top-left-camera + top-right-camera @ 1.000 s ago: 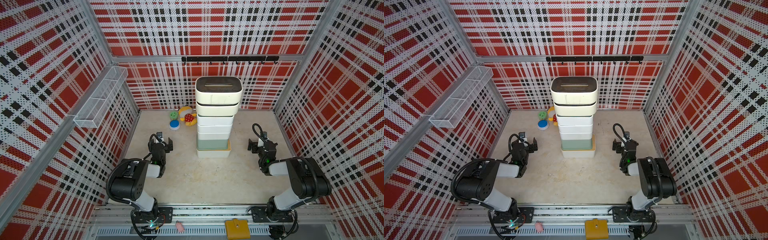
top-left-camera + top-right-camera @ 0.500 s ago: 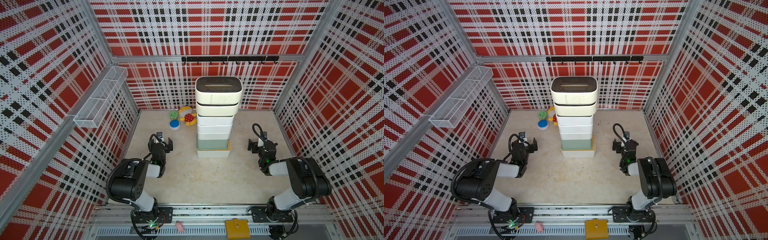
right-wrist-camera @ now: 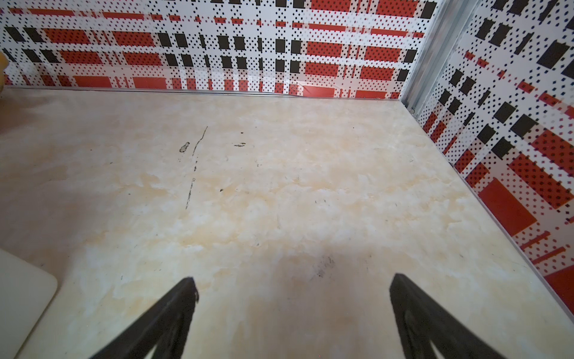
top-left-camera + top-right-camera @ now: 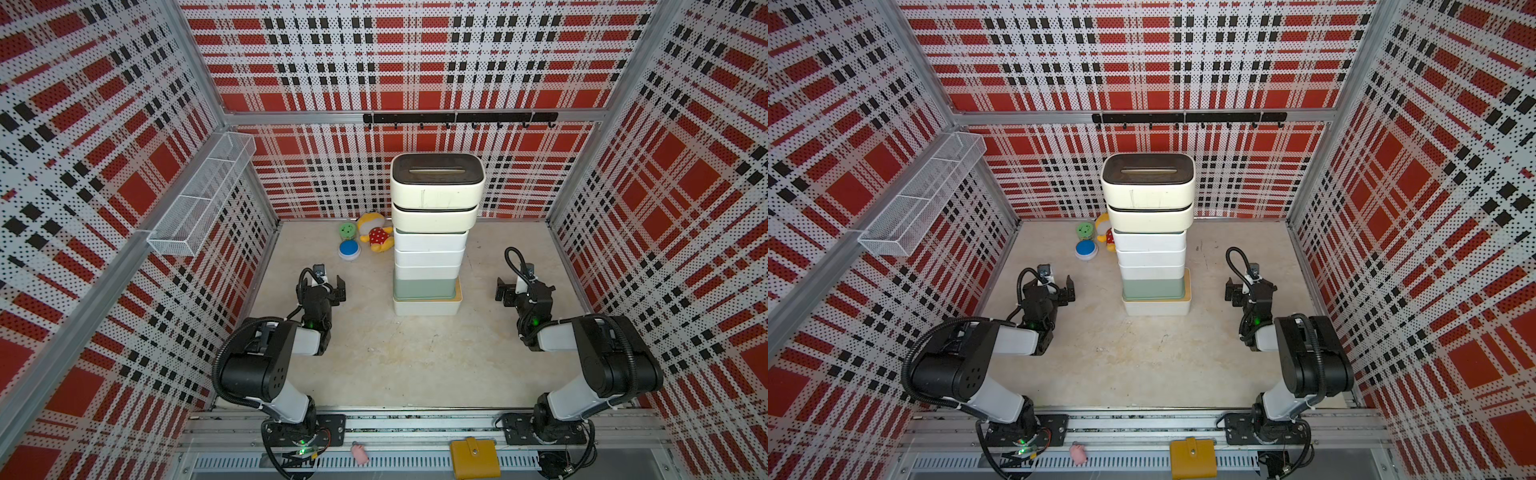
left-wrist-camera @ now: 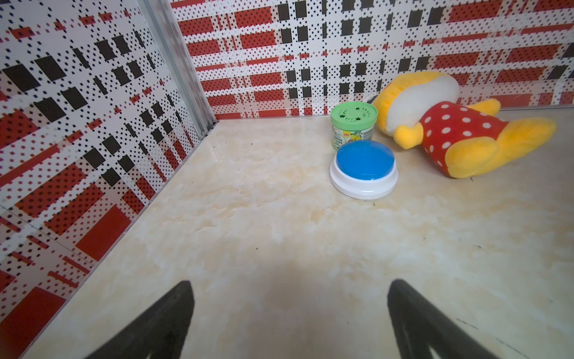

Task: Stack the tissue boxes
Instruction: Reset both arms

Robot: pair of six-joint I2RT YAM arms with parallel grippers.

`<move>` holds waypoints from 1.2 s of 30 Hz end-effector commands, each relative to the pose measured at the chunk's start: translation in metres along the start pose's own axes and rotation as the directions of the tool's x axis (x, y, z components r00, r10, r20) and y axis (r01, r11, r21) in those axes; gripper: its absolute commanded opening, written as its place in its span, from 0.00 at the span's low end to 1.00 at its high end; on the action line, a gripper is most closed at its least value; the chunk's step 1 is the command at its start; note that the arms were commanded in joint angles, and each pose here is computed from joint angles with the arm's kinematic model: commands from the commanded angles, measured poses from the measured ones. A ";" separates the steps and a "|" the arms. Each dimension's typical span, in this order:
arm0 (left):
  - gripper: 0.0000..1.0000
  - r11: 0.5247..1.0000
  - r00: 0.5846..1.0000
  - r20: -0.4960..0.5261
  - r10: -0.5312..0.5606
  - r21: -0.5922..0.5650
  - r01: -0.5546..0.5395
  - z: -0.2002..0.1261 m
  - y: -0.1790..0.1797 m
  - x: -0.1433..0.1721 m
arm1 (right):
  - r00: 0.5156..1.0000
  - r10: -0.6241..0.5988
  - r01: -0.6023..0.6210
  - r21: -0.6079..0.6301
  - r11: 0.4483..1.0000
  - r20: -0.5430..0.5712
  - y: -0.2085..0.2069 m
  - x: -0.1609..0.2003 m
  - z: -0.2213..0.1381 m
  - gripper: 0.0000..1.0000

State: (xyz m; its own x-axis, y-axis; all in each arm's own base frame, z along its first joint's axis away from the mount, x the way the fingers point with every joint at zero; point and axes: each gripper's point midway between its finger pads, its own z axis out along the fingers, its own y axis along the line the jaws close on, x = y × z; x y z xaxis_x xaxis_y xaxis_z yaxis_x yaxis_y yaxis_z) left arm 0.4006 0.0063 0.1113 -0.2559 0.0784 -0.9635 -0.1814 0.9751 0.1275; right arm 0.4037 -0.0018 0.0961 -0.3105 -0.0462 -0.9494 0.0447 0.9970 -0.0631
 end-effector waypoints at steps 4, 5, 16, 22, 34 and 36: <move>0.99 1.000 0.999 0.031 -0.026 -0.005 0.026 0.001 0.003 -0.009 | 0.999 -0.014 0.014 0.002 1.000 0.050 -0.001 -0.013 0.001 1.00; 0.99 1.000 0.999 0.032 -0.026 -0.006 0.027 0.001 0.003 -0.010 | 0.999 -0.014 0.014 0.001 1.000 0.051 -0.001 -0.013 0.001 1.00; 0.99 1.000 0.999 0.032 -0.026 -0.004 0.026 0.001 0.003 -0.009 | 0.999 -0.014 0.014 0.002 1.000 0.050 -0.001 -0.013 0.001 1.00; 0.99 1.000 0.999 0.032 -0.027 -0.005 0.027 0.000 0.003 -0.010 | 0.999 -0.015 0.015 0.001 1.000 0.052 -0.001 -0.014 0.001 1.00; 0.99 1.000 0.999 0.031 -0.027 -0.006 0.027 0.001 0.003 -0.009 | 0.999 0.003 -0.002 -0.015 1.000 0.035 -0.003 -0.012 0.005 1.00; 0.99 1.000 0.999 0.032 -0.026 -0.006 0.026 0.001 0.003 -0.009 | 0.999 0.001 -0.001 -0.015 1.000 0.047 -0.003 -0.013 0.002 1.00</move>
State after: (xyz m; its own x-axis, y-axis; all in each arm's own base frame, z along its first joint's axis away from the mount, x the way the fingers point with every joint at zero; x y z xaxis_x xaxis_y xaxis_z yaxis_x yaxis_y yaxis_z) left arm 0.4006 0.0063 0.1113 -0.2559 0.0784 -0.9635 -0.1814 0.9751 0.1275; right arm 0.4037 -0.0057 0.0946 -0.3171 -0.0398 -0.9475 0.0429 0.9975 -0.0562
